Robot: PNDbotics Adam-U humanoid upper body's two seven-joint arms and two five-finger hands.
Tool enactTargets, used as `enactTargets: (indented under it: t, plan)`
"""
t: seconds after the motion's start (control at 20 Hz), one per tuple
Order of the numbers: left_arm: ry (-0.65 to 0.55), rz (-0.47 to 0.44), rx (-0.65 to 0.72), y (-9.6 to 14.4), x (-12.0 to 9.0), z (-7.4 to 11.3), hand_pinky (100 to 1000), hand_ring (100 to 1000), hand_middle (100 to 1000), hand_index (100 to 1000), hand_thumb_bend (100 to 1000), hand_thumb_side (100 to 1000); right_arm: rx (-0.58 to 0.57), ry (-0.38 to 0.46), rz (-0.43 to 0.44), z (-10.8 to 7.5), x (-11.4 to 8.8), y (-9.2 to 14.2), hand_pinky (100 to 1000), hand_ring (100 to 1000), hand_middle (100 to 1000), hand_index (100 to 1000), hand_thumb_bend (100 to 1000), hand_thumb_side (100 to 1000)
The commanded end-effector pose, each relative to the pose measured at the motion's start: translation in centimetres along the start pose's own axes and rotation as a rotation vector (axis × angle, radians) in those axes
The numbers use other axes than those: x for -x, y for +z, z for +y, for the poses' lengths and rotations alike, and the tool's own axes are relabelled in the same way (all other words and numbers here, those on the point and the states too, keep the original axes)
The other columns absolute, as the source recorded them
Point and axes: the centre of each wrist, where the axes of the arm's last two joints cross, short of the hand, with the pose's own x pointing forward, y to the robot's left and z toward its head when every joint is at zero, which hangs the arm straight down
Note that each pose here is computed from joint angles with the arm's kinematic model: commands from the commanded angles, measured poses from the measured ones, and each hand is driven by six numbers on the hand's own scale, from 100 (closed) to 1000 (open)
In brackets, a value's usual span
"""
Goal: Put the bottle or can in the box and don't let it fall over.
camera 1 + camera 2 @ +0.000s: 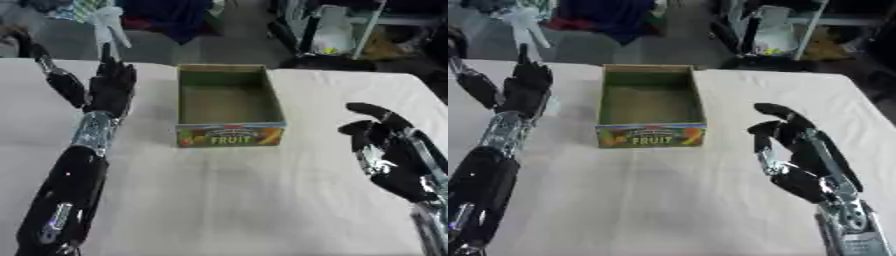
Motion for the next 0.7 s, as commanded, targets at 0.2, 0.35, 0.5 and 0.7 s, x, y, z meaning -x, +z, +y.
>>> enactTargets:
  t: [0.2,0.35,0.5,0.7]
  plan:
    - [-0.023,-0.01,0.025,-1.7,-1.3,-1.1,100,100,125,957,777,765,-0.014,0.002,-0.026,-0.1,-0.5,-0.5,772,690,840,818,100,262]
    - [-0.026,-0.005,0.016,-2.1,-1.4,-1.0,100,100,124,957,782,768,-0.016,0.0,-0.027,0.0,-0.5,-0.5,772,690,840,818,100,261]
    - [-0.026,-0.004,0.013,-2.6,-1.5,-1.0,100,100,124,957,785,767,-0.021,-0.002,-0.03,0.0,-0.5,-0.6,772,690,841,818,100,261]
    - [-0.028,-0.005,0.024,-3.4,-1.7,-1.5,100,100,125,958,783,760,-0.028,-0.005,-0.034,0.1,-0.6,-0.7,772,690,841,818,100,261]
